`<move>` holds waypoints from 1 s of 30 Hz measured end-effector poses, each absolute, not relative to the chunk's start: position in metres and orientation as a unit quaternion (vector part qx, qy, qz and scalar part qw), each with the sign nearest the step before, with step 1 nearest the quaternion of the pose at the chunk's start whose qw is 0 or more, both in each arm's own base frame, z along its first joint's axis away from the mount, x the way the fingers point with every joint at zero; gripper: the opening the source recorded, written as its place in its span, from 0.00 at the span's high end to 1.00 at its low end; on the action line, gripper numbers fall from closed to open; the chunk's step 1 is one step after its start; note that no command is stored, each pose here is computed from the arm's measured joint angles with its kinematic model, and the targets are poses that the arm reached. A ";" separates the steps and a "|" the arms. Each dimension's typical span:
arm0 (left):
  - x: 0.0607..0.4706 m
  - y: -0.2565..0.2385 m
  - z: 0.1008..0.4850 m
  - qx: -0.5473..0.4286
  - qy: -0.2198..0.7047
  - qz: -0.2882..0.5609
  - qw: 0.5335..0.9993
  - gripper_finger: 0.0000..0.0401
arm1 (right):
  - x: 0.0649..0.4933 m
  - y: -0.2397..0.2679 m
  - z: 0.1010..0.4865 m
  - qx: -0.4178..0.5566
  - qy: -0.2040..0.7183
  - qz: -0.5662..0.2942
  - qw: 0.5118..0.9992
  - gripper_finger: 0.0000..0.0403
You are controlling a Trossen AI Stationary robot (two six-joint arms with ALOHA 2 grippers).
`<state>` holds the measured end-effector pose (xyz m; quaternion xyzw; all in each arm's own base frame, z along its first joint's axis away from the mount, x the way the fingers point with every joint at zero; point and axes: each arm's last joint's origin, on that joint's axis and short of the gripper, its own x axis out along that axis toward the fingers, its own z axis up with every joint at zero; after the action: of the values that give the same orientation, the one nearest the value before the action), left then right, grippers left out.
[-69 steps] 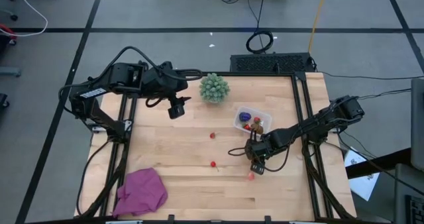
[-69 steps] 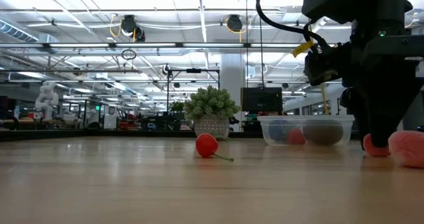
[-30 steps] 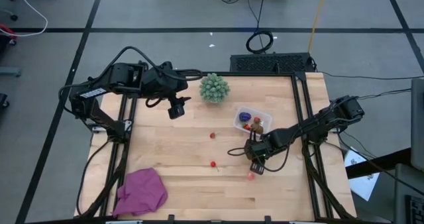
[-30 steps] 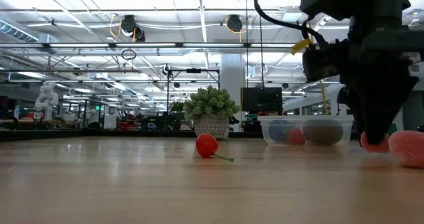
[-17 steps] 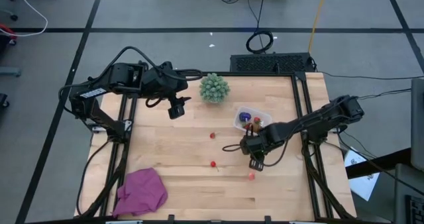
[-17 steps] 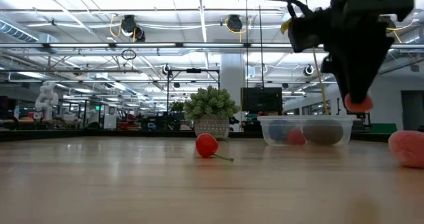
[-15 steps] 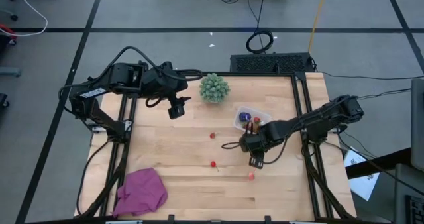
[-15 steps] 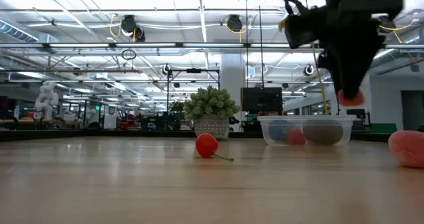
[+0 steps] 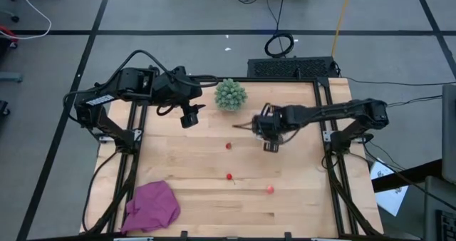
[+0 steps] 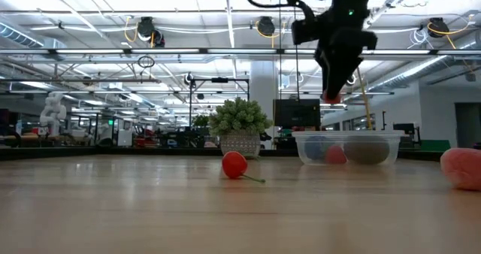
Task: Pick and placing Produce into tupperware
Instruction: Put the pink peach into the transparent bin
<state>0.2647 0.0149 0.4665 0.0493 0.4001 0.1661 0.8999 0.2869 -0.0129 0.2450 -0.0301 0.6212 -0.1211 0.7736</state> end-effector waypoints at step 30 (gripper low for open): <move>0.265 0.015 0.466 0.059 0.402 0.162 0.899 0.36 | 0.261 -0.077 0.198 0.085 0.644 -0.166 0.742 0.57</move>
<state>0.2646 0.0149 0.4664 0.0592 0.4024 0.1616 0.8991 0.2609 -0.0770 0.1983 0.0855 0.6443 -0.1657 0.7417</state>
